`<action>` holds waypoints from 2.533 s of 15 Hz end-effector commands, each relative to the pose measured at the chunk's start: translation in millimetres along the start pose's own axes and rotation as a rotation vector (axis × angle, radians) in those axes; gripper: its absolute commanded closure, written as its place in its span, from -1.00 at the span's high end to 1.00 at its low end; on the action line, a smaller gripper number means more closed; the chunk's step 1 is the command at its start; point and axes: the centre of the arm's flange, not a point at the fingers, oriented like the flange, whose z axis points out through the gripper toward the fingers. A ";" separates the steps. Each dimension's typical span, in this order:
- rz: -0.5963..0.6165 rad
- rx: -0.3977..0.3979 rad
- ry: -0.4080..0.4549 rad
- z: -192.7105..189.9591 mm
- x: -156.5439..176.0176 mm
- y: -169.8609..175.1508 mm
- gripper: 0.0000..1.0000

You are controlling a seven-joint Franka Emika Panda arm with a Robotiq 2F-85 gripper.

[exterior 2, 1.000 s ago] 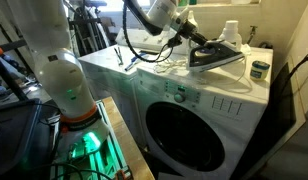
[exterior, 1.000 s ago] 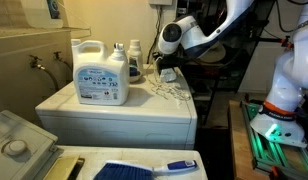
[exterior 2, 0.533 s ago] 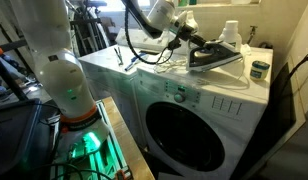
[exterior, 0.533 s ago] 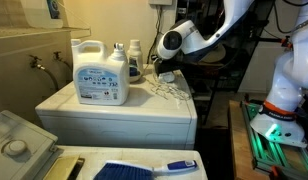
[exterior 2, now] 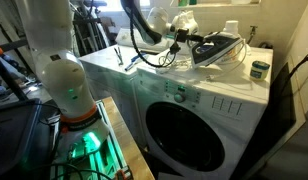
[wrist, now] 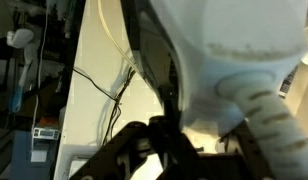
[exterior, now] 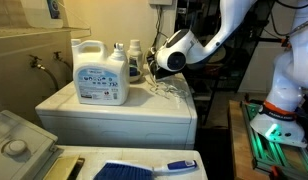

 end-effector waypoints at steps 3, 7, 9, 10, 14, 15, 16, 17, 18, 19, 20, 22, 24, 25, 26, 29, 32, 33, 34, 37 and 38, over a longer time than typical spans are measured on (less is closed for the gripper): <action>-0.019 -0.031 0.095 -1.3 -13.5 1.2 -0.71; -0.020 -0.029 0.096 -3.0 -16.3 -1.0 -0.21; -0.029 -0.033 0.130 -5.3 -22.2 -2.9 -0.71; -0.039 -0.055 0.147 -7.6 -25.7 -5.2 -0.71; -0.029 -0.077 0.302 -20.7 -46.1 -6.8 -0.71; -0.019 -0.083 0.329 -23.2 -50.8 -7.0 -0.71; -0.010 -0.081 0.370 -26.0 -58.4 -7.2 -0.71; 0.003 -0.074 0.388 -27.9 -66.8 -6.8 -0.71; 0.013 -0.073 0.409 -28.8 -73.3 -6.0 -0.71; 0.020 -0.090 0.407 -28.8 -79.8 -3.4 -0.71; 0.029 -0.102 0.408 -28.6 -83.9 -0.4 -0.71; 0.038 -0.139 0.386 -28.3 -91.4 4.9 -0.71; 0.043 -0.150 0.369 -29.0 -96.2 8.0 -0.71; 0.044 -0.153 0.352 -30.6 -97.3 8.3 -0.71; 0.002 -0.181 0.345 -32.1 -100.2 6.9 -0.71; 0.004 -0.176 0.383 -31.6 -107.2 5.9 -0.71; 0.038 -0.175 0.424 -33.7 -77.0 1.4 -0.21; 0.040 -0.174 0.422 -34.0 -76.1 0.4 -0.21; 0.042 -0.172 0.421 -34.4 -75.6 -0.3 -0.21; 0.014 -0.174 0.480 -31.8 -80.5 -0.9 -0.71; 0.008 -0.171 0.505 -32.5 -84.5 -4.4 -0.71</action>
